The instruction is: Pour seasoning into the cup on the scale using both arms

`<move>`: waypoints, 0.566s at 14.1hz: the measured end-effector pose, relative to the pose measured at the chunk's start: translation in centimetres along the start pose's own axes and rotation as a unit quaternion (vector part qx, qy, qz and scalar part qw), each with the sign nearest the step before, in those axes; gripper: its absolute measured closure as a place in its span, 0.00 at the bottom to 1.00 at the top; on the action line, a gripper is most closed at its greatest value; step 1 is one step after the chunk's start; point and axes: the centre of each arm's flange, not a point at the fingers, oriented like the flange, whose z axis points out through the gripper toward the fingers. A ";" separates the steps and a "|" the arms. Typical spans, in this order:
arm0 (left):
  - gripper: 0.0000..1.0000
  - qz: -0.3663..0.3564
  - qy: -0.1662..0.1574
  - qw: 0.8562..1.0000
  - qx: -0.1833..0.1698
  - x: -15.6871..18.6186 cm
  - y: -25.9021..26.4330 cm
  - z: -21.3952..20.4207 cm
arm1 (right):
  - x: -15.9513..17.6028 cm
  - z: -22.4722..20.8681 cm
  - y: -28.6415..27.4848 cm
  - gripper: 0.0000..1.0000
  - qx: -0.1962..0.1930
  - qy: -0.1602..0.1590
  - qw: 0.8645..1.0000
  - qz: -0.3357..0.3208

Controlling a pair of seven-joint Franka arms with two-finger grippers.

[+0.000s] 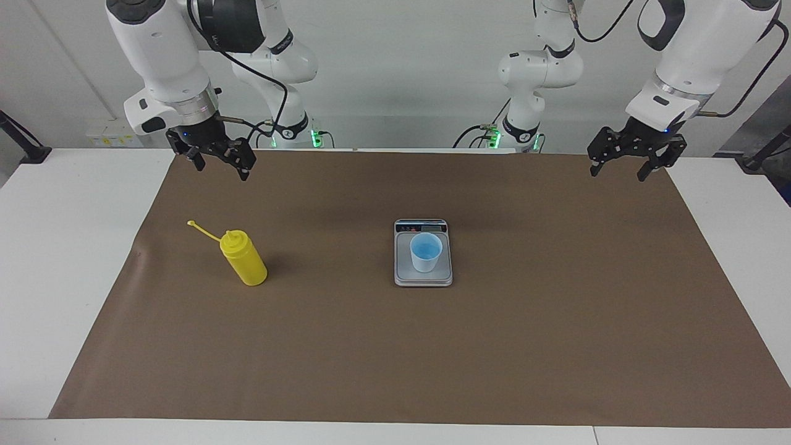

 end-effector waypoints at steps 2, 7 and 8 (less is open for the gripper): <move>0.00 0.000 0.000 1.000 0.000 0.0 0.0 0.0 | 0.0 0.0 -0.1 0.00 0.000 0.000 1.000 -0.001; 0.00 0.000 0.000 1.000 0.000 0.0 0.0 0.0 | -0.1 0.0 -0.2 0.00 0.000 0.001 1.000 -0.002; 0.00 0.000 0.000 1.000 0.000 0.0 0.0 0.0 | 0.0 0.0 -0.2 0.00 0.000 0.001 1.000 -0.002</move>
